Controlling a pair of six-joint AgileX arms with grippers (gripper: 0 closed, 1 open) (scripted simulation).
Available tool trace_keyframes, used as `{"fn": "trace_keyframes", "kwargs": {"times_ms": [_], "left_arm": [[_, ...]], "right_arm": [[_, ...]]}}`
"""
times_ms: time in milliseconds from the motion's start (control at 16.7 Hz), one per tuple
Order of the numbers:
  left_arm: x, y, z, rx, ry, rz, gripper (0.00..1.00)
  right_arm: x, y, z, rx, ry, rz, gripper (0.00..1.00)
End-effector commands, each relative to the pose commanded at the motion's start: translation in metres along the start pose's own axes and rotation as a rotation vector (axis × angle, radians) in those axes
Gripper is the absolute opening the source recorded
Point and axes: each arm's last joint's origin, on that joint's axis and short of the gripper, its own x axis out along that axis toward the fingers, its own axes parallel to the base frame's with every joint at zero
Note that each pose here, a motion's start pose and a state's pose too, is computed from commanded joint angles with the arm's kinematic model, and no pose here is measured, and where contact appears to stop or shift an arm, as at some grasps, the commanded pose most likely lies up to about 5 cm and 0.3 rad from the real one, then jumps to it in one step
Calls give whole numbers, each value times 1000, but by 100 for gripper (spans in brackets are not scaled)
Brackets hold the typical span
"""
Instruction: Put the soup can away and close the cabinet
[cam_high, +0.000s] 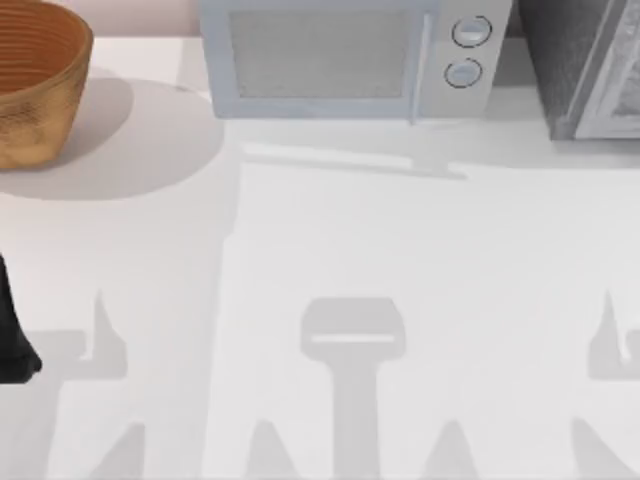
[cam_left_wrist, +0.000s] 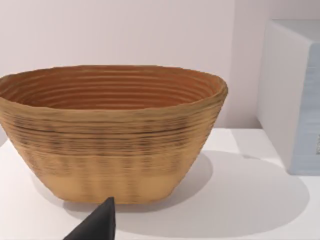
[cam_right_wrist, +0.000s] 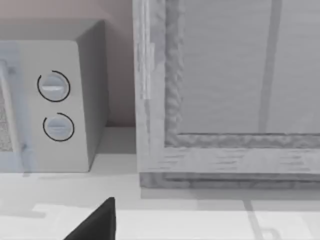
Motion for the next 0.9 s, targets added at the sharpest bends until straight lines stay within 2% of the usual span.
{"fn": "trace_keyframes", "kwargs": {"times_ms": [480, 720, 900], "left_arm": [[0, 0, 0, 0, 0, 0, 100], [0, 0, 0, 0, 0, 0, 100], [0, 0, 0, 0, 0, 0, 100]], "right_arm": [[27, -35, 36, -15, -41, -8, 100], [50, -81, 42, -22, -28, -13, 100], [59, -123, 34, -18, -13, -10, 100]]}}
